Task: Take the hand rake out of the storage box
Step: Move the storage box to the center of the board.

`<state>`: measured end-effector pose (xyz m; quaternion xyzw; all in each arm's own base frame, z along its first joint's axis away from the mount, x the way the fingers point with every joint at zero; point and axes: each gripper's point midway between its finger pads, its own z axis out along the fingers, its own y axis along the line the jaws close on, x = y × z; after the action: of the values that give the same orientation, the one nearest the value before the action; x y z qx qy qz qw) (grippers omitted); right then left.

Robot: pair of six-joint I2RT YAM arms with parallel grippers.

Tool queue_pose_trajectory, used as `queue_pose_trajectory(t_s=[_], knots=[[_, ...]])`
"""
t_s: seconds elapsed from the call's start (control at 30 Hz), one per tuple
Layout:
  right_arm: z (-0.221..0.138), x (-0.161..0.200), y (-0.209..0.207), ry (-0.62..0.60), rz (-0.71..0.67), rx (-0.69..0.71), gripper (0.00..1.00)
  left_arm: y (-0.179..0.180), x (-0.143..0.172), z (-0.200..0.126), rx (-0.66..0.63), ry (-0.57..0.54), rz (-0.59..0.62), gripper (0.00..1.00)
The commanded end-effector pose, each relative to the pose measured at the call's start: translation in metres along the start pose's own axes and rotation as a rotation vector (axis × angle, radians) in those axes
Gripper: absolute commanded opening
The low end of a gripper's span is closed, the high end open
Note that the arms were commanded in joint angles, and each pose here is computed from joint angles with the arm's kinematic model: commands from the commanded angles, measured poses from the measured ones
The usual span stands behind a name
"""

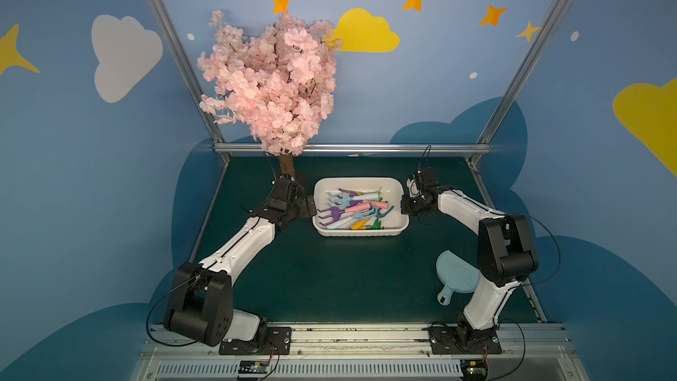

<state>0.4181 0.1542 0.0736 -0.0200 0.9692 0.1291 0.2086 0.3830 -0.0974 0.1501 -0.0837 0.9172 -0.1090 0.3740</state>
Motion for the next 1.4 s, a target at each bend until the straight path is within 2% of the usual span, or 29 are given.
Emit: queue_pose_trajectory(t_s=[0.0, 0.3, 0.73, 0.93, 1.37], knots=[[0.004, -0.010, 0.005, 0.001, -0.008, 0.004, 0.00, 0.004, -0.012, -0.011, -0.008, -0.073, 0.012, 1.00], [0.015, -0.029, 0.002, -0.006, 0.057, 0.059, 0.00, 0.012, -0.004, -0.011, -0.034, -0.053, 0.020, 1.00], [0.037, -0.080, 0.001, -0.057, 0.091, 0.104, 0.00, 0.005, 0.002, -0.008, 0.012, -0.026, 0.025, 1.00], [0.046, -0.099, 0.009, -0.075, 0.056, 0.073, 0.00, 0.003, 0.004, -0.008, 0.024, -0.020, 0.029, 1.00], [0.057, -0.119, 0.001, -0.111, 0.042, 0.133, 0.00, 0.004, 0.008, -0.008, 0.023, -0.006, 0.032, 1.00]])
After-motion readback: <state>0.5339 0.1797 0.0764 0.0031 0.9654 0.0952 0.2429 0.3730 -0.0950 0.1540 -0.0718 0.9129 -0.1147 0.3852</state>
